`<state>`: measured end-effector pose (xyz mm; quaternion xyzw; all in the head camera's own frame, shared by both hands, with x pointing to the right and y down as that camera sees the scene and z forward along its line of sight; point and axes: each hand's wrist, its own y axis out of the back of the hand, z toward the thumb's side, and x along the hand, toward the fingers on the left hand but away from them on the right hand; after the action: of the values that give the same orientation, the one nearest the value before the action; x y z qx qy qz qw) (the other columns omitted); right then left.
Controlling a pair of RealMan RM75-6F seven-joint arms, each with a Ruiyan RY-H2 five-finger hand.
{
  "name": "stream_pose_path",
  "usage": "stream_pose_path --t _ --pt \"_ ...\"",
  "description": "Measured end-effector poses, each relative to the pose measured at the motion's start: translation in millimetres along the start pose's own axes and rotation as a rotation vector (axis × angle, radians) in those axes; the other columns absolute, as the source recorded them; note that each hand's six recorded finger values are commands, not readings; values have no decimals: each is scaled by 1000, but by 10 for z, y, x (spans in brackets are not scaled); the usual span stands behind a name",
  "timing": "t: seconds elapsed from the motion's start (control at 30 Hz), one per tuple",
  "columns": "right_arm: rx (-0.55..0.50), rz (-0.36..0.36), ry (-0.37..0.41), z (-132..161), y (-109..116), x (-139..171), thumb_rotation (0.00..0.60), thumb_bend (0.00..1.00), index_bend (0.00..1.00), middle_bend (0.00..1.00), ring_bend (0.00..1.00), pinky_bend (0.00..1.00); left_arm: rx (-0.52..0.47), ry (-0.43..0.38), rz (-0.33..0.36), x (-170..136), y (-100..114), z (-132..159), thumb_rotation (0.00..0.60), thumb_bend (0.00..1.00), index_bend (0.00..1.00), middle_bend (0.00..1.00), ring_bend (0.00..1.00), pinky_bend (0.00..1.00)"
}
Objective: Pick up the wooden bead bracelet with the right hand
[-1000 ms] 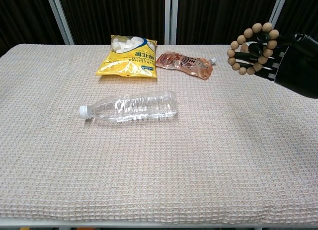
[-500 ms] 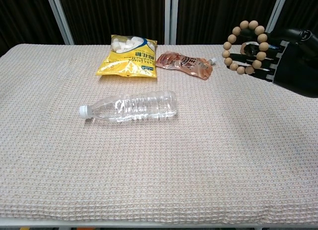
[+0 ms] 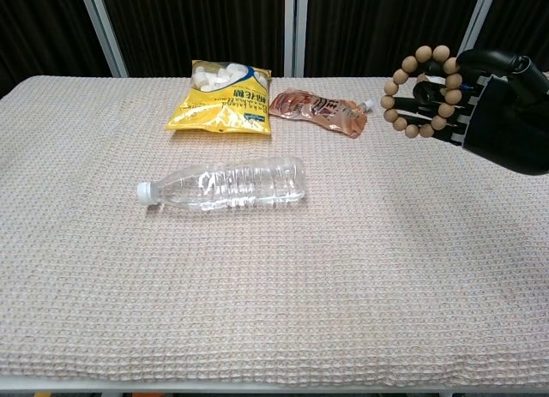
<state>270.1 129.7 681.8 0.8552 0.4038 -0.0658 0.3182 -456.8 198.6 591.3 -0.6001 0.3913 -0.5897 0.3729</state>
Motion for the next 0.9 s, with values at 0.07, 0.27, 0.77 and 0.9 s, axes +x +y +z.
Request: stream_pose_path --t 0.07,0.27,0.77,0.9 --pt "1 -1 5 13 2 7 371 646 513 557 224 0 0 0 2 4 3 0 600 0 132 85 0 0" --pt "-1 -5 12 36 10 19 373 709 521 564 229 0 -2 0 2 2 -1 -1 600 0 132 85 0 0" --pt "21 5 15 45 39 55 350 707 488 554 229 0 -3 -3 1 7 0 6 600 0 132 85 0 0" --pt "16 12 2 19 32 45 293 458 446 542 228 0 -2 -1 1 4 3 0 600 0 132 85 0 0"
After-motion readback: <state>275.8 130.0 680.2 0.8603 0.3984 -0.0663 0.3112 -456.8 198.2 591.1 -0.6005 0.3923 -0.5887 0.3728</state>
